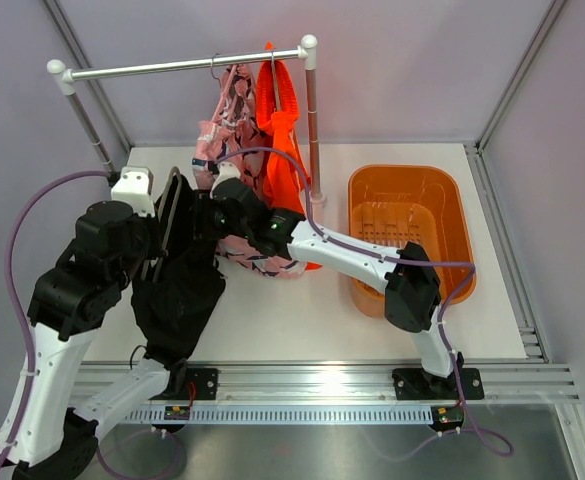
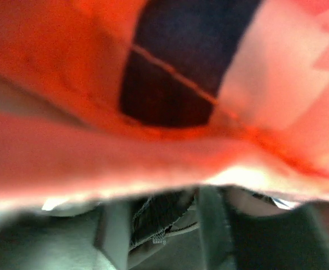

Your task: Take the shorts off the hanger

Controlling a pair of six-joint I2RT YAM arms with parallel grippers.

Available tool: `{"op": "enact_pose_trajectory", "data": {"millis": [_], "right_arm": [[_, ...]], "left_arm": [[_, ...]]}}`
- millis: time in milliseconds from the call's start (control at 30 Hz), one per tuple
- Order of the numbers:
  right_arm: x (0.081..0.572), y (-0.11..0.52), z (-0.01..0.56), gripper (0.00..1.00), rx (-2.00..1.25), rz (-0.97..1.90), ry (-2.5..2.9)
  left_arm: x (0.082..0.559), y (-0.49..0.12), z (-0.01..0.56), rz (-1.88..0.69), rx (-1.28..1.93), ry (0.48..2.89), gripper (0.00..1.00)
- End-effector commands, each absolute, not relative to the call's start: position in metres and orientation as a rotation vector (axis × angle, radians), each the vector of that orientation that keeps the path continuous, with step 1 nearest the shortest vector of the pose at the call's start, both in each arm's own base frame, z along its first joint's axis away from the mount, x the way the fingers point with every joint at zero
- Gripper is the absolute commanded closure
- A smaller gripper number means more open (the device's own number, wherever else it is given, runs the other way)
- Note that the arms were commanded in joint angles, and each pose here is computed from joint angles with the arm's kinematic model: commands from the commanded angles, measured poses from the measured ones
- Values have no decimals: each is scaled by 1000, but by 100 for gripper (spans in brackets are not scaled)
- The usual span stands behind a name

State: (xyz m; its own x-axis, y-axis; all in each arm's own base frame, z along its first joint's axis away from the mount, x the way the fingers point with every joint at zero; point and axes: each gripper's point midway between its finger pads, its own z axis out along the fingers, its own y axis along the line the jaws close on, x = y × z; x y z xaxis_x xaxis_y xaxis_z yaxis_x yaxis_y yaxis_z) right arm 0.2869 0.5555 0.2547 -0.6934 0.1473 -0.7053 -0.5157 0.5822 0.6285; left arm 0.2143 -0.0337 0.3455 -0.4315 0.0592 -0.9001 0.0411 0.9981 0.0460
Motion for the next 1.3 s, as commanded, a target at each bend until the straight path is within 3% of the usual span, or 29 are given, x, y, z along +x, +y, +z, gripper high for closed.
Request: {"op": "enact_pose_trajectory", "data": {"millis": [0,33,100,133,167,467,667,1033,1267], "right_arm": [[294,562,290,55,-237,1191,1979],[296,562,291,70,-229,1179,1977],[299,562,290,84,-225,1162,1979],[300,563,290,96,-221,1154,1978],[301,562,289,100,-216,1147,1980],[308,556,282,100,-219,1074,1989],[296,546,288,100,-285,1025,1981],[210,504,350,100,-526,1056,1876],[165,458,386,100,-647,1050,1830]], "left_arm": [[212,-37,363,-24,83,1947,100],[211,-37,363,-26,83,1949,100],[210,-37,364,-32,85,1945,100],[208,-37,365,-35,87,1942,100],[208,-37,366,-38,86,1940,100],[189,-49,399,-185,113,1827,100],[209,-42,412,-144,17,1755,100],[287,-43,421,-111,-279,1583,100],[306,-26,451,17,-366,1520,100]]}}
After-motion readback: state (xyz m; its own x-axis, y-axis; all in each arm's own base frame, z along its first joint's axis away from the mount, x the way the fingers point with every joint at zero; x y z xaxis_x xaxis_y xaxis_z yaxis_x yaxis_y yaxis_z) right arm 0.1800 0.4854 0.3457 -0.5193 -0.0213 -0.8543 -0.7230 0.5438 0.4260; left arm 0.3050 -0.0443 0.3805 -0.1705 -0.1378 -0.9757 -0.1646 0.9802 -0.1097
